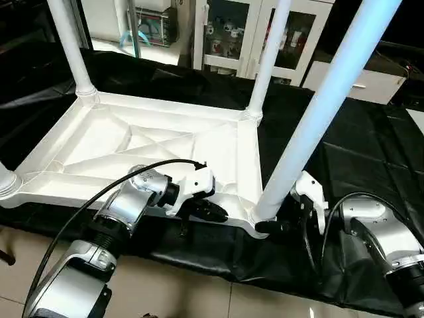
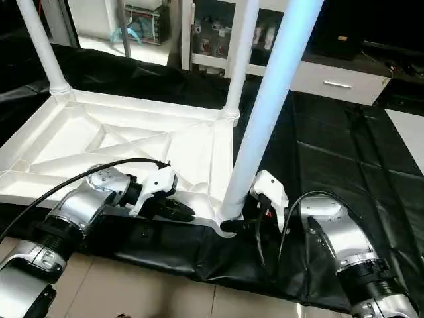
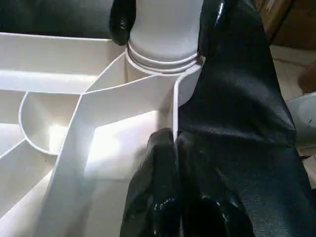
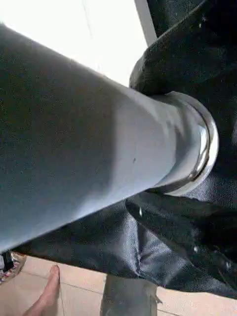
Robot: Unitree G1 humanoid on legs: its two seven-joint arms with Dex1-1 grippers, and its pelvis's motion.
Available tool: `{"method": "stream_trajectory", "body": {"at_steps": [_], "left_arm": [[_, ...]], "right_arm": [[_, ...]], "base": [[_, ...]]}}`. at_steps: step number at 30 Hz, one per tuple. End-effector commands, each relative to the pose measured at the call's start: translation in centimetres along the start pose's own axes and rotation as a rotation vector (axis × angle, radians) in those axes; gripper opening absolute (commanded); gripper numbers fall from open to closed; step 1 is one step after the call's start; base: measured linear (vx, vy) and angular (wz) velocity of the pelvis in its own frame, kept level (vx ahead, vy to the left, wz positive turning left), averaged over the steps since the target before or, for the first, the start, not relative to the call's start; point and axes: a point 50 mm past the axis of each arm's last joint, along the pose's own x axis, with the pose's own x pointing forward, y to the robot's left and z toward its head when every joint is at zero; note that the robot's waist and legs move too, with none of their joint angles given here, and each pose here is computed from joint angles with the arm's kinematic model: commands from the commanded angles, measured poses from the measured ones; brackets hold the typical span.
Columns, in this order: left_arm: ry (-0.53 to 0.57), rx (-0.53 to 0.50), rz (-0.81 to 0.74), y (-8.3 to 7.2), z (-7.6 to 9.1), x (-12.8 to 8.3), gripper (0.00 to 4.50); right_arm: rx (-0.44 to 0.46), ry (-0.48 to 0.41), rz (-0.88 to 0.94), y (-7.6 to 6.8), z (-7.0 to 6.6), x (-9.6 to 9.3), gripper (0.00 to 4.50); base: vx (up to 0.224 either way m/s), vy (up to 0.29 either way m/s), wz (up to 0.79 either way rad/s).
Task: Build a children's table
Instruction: Rotate leg to tighten
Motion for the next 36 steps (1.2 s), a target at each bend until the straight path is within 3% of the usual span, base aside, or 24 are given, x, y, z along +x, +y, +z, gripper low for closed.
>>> {"method": "stream_trajectory", "body": {"at_steps": [1, 9, 36], "left_arm": [[0.033, -0.006, -0.066, -0.78, -0.45, 1.14, 0.0], [0.037, -0.009, -0.069, -0.83, -0.51, 1.18, 0.0], [0.053, -0.001, -0.057, -0.55, -0.52, 0.9, 0.0]], "right_arm": [[-0.016, 0.029, 0.02, -0.03, -0.06, 0.11, 2.78], [-0.013, 0.038, 0.024, -0.03, -0.28, 0.15, 2.51], [-0.019, 0.033, 0.011, -0.22, -0.33, 0.4, 2.49]], "base": [[0.0, 0.0, 0.0], [0.0, 0.0, 0.0], [0.0, 0.0, 0.0]]}}
